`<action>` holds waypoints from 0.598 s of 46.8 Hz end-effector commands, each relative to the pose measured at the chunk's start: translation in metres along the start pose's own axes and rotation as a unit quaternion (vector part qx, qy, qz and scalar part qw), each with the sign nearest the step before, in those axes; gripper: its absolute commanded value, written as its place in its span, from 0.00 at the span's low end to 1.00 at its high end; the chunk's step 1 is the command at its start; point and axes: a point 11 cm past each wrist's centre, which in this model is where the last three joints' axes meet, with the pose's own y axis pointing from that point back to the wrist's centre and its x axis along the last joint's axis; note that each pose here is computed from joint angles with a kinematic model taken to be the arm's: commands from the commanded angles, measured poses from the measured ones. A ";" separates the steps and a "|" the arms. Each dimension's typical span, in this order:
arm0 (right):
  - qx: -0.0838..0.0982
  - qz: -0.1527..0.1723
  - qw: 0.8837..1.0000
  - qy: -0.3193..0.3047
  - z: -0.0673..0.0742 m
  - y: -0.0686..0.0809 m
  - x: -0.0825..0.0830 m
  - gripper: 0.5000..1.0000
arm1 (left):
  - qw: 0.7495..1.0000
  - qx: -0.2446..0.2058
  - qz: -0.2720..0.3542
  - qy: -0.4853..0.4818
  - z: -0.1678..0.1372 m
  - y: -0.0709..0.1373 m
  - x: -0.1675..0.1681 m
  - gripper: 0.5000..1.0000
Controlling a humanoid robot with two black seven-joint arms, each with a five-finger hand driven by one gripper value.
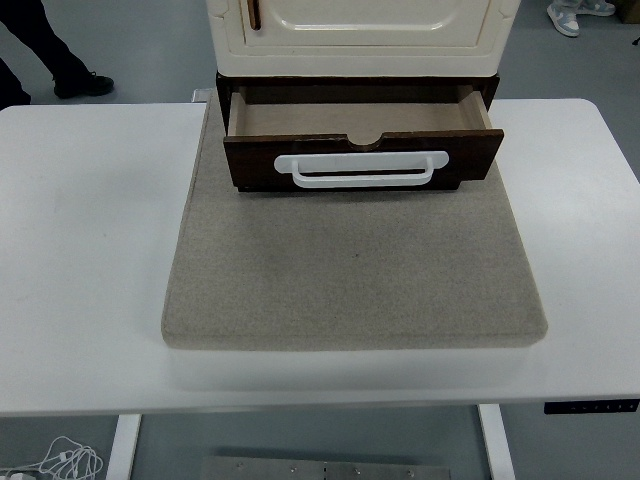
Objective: Open the drawer under the combination cabinet
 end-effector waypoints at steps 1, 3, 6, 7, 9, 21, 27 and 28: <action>0.000 0.000 1.000 0.000 0.000 0.000 0.000 0.85 | 0.997 -0.010 0.074 0.018 -0.001 0.008 0.036 1.00; 0.000 0.000 1.000 0.000 0.000 0.000 0.000 0.85 | 0.993 -0.009 0.113 0.034 -0.007 0.015 0.057 1.00; 0.000 0.000 1.000 0.000 0.000 0.000 0.000 0.85 | 0.985 -0.009 0.162 0.064 -0.014 0.025 0.083 1.00; 0.000 0.000 1.000 0.000 0.000 0.000 0.000 0.85 | 0.982 -0.007 0.176 0.072 -0.017 0.029 0.091 1.00; 0.000 0.000 1.000 0.000 0.000 0.000 0.000 0.85 | 0.975 -0.006 0.205 0.087 -0.021 0.038 0.110 1.00; 0.000 0.000 1.000 0.000 0.000 0.000 0.000 0.85 | 0.932 0.024 0.322 0.166 -0.075 0.096 0.185 1.00; 0.000 0.000 1.000 0.000 0.000 0.000 0.000 0.85 | 0.903 0.058 0.381 0.192 -0.108 0.127 0.210 1.00; 0.000 0.000 1.000 0.000 0.000 0.000 0.000 0.85 | 0.898 0.062 0.387 0.200 -0.114 0.131 0.212 1.00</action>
